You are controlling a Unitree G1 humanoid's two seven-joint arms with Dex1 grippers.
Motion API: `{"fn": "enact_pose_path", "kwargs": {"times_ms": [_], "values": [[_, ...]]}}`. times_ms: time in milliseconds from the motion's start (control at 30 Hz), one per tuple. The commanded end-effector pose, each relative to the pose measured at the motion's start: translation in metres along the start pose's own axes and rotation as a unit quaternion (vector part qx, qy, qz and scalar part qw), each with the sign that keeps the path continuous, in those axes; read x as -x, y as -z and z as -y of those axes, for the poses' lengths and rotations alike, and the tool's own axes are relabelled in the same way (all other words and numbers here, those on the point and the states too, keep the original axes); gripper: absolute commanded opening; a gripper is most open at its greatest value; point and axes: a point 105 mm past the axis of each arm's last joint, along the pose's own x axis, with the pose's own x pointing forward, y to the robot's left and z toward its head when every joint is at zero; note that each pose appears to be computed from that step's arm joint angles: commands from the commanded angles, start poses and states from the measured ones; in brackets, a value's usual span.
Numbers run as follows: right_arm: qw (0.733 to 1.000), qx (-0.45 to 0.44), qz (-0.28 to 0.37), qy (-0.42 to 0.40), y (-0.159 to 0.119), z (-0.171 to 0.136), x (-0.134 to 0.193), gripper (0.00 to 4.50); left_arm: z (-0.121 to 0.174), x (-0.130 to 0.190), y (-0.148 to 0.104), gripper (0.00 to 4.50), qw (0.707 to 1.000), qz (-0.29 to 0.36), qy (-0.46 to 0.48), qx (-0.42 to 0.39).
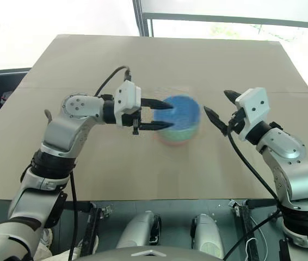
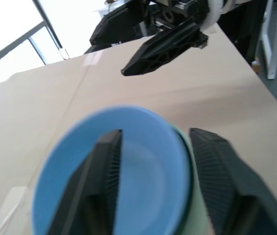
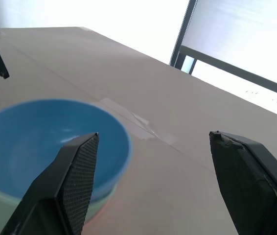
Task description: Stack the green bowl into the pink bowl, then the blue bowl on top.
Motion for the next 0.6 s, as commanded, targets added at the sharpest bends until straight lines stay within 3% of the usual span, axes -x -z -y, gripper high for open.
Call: {"fn": "enact_pose_path", "kwargs": {"times_ms": [33,167,267,333,400,500,600], "values": [[0.999,0.02,0.026,0.013,-0.013,0.002,0.005,3.77,-0.013,0.011,-0.02,4.47,0.999,0.03,-0.025,-0.007],[1.0,0.023,0.015,0.01,-0.008,0.001,0.006,3.77,-0.028,0.025,-0.018,4.47,0.995,0.038,-0.089,0.024],[1.0,0.021,0.009,0.001,-0.003,-0.001,0.007,3.77,-0.042,0.039,-0.016,4.47,0.981,0.084,-0.162,0.059],[1.0,0.024,0.001,-0.006,0.002,-0.003,0.008,3.77,-0.048,0.046,-0.007,4.47,0.974,0.07,-0.214,0.027],[0.999,-0.015,-0.01,-0.049,0.009,-0.012,0.008,3.77,-0.043,0.053,0.004,4.47,0.972,0.071,-0.22,0.053],[0.996,-0.039,-0.023,-0.082,0.017,-0.017,0.015,4.46,-0.032,0.062,0.022,4.5,0.964,0.062,-0.244,0.085],[0.995,-0.042,-0.056,-0.072,0.031,-0.008,0.03,4.46,-0.012,0.07,0.035,4.5,0.961,0.044,-0.237,0.134]]}}
